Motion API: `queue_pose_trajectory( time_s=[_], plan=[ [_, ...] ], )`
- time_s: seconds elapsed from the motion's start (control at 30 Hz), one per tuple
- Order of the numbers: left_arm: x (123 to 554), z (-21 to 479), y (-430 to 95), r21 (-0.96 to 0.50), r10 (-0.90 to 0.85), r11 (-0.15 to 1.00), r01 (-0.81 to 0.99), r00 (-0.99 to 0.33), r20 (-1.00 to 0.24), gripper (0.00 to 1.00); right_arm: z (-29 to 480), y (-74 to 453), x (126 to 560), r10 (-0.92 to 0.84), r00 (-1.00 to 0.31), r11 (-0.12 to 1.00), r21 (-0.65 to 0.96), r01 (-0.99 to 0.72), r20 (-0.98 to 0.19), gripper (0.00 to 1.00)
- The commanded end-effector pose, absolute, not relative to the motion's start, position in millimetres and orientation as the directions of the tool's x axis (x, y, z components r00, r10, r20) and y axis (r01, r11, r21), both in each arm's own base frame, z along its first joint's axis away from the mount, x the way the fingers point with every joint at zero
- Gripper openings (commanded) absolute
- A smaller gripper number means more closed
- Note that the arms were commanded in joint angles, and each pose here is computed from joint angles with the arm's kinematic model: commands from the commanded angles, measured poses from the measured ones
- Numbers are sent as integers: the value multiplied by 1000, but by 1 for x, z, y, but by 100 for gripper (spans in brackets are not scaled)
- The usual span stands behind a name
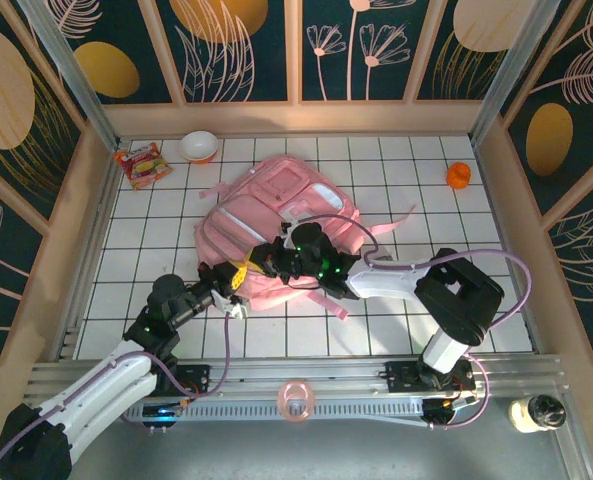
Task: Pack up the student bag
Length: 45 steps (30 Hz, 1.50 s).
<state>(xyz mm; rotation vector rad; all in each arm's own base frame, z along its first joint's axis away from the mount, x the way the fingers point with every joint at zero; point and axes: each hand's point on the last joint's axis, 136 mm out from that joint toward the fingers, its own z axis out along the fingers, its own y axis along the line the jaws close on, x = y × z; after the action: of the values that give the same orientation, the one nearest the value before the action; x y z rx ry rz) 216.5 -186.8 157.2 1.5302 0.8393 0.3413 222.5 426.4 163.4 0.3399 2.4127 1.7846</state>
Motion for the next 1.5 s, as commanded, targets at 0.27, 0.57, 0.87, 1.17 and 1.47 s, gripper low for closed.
queue_pose_trajectory(
  time_s=[0.27,0.57,0.87,1.17,1.47],
  plan=[
    [230,189,-180,729,617,403,554,423,-663,0,190,404,213,265,-959,294,956,-15,-96,40],
    [210,191,-210,215,365,477,852,30,-930,0,155,364,220,361,-926,465,882,76,-110,42],
    [215,187,-203,-1,268,586,810,-195,-943,0,138,373,240,408,-912,425,894,143,-48,44],
    [233,183,-187,-95,156,722,685,-296,-942,0,102,335,264,518,-849,540,810,229,-105,6],
    [264,184,-155,-122,45,880,459,-337,-941,0,94,269,272,549,-812,641,723,256,-199,0]
  ],
)
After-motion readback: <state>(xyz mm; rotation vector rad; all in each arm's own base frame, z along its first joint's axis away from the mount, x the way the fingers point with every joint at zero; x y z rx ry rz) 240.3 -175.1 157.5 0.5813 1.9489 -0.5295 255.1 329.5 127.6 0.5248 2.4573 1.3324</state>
